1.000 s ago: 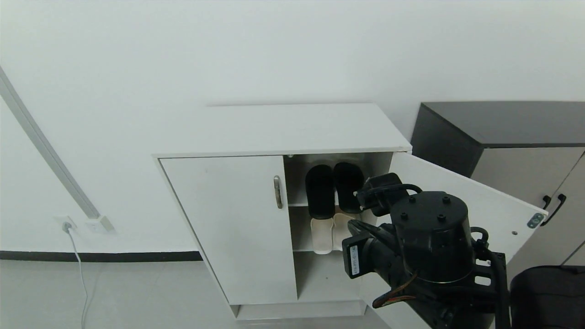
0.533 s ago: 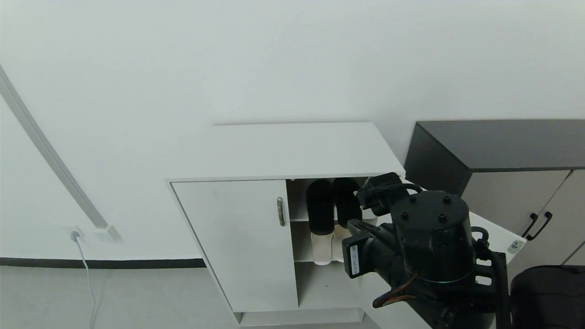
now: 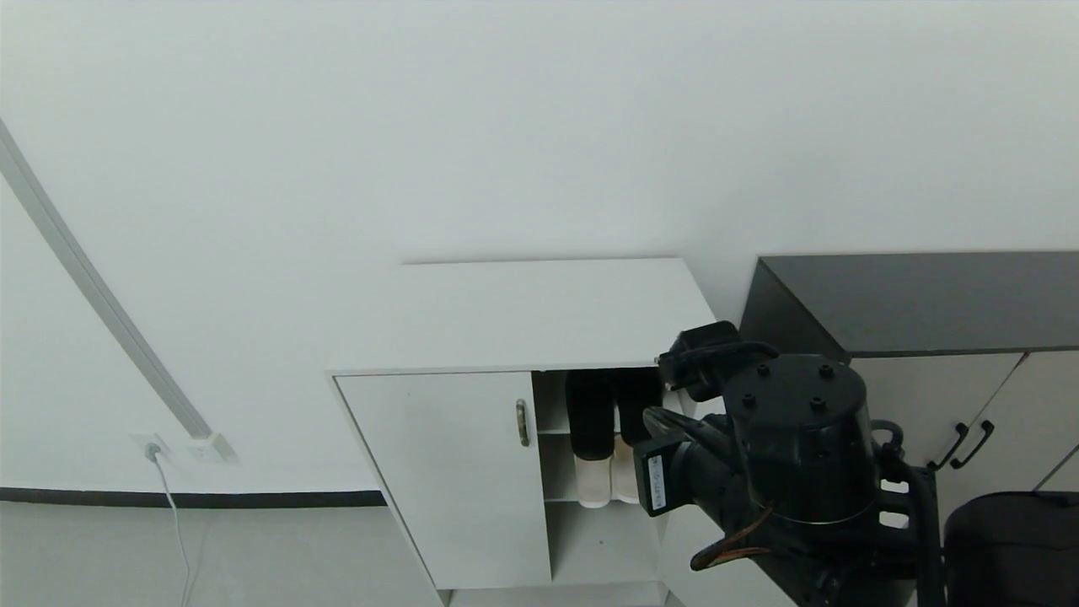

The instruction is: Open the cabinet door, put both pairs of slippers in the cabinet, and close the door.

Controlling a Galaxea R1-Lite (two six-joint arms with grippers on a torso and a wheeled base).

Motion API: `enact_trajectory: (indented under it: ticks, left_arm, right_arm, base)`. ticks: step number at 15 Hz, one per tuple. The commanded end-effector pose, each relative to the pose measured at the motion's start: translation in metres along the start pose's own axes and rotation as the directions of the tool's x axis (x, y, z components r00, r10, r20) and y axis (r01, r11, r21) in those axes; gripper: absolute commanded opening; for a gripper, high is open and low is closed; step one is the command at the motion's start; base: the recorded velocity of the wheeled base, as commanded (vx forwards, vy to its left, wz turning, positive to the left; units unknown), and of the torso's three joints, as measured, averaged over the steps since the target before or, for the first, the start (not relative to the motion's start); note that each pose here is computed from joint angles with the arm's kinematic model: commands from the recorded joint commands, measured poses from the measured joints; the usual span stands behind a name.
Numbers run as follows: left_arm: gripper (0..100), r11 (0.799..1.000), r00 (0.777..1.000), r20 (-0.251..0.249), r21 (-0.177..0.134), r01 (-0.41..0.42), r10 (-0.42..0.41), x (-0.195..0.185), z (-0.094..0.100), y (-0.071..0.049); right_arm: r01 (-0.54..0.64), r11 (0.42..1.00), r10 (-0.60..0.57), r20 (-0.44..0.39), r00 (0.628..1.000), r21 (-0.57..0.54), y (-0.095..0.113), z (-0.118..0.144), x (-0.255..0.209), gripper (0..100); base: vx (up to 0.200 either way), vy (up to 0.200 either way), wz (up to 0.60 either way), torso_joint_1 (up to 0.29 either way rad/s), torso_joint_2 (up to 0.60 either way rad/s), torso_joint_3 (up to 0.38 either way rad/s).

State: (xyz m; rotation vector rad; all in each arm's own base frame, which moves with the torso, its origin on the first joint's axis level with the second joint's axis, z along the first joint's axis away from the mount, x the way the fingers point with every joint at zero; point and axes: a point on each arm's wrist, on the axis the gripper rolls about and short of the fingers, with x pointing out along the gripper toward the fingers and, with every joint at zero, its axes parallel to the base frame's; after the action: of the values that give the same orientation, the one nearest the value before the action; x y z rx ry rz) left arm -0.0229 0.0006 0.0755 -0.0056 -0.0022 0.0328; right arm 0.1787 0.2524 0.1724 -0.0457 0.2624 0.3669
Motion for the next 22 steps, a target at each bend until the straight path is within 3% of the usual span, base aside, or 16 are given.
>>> enact_trajectory:
  ticks: [1,7,12,22]
  left_arm:
    - [0,1.000,1.000,-0.001,-0.001,-0.001,0.001,0.000,0.000,0.000]
    - [0,1.000,1.000,-0.001,-0.001,0.001,-0.001,0.000,0.000,0.000]
    - [0,1.000,1.000,-0.001,0.002,-0.001,0.001,0.000,0.000,0.000]
    - [0,1.000,1.000,-0.001,0.002,-0.001,0.001,0.000,0.000,0.000]
  right_arm:
    - [0.007,1.000,-0.007,-0.005,1.000,-0.001,-0.002,-0.001,0.001,0]
    - [0.019,1.000,-0.019,-0.003,1.000,0.014,-0.013,0.000,0.007,0]
    - [0.015,1.000,-0.015,0.010,1.000,0.000,-0.014,-0.003,0.007,0]
    - [0.078,0.997,-0.078,-0.006,0.997,0.001,-0.028,-0.006,0.020,0]
  base:
    - [0.000,0.000,0.00,0.188,-0.39,-0.227]
    - [0.000,0.000,0.00,0.174,-0.37,-0.199]
    - [0.000,0.000,0.00,0.013,-0.03,-0.013]
    - [0.000,0.000,-0.54,0.004,0.00,0.003]
